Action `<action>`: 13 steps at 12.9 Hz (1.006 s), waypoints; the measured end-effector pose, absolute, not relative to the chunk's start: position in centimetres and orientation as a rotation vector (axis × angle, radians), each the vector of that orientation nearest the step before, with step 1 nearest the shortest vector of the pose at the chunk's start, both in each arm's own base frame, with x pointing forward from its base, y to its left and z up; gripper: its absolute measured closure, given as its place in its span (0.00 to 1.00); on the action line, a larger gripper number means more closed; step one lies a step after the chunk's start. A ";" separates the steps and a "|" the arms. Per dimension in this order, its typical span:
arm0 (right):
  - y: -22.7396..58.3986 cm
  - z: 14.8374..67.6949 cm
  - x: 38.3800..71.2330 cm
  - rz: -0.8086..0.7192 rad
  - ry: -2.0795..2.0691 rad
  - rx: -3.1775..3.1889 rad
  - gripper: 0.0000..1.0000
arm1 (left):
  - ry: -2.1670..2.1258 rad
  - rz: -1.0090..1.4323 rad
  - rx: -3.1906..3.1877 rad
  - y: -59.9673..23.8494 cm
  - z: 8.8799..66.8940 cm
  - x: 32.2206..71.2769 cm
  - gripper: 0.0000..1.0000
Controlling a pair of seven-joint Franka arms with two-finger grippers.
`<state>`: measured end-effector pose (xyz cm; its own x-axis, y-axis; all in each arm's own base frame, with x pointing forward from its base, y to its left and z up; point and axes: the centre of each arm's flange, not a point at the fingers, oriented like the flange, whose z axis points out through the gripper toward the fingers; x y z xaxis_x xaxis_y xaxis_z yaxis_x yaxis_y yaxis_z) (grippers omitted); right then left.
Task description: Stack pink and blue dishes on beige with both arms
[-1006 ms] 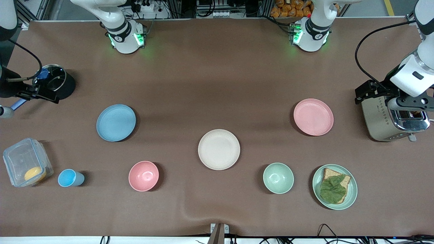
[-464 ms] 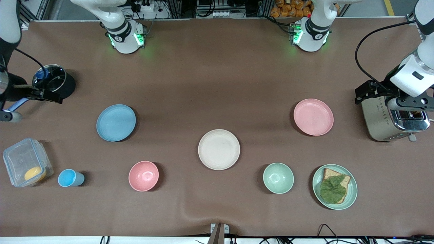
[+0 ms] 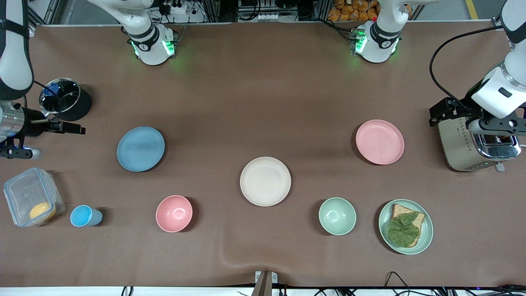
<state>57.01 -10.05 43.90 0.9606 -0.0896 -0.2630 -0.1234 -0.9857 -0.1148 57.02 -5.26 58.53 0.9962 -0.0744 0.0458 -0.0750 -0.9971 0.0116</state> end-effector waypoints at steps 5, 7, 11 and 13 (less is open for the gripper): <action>-13.2 33.3 53.9 0.344 0.078 -2.887 0.00 | -0.117 0.069 3.125 -5.3 58.5 57.0 0.00; -13.7 29.2 53.4 0.355 0.045 -2.846 0.00 | -0.117 0.068 3.125 -5.3 58.5 57.0 0.00; -14.1 22.6 53.4 0.360 0.021 -2.783 0.00 | -0.118 0.062 3.126 -5.3 58.4 57.0 0.00; -14.1 20.3 53.4 0.363 0.020 -2.762 0.00 | -0.118 0.061 3.126 -5.3 58.4 57.0 0.00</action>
<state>53.35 -14.05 20.29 0.9671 0.0315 -0.2525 -0.0592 -0.9372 -0.3437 57.02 -5.29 58.38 0.9964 -0.0750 0.0393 -0.0755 -0.9971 0.0115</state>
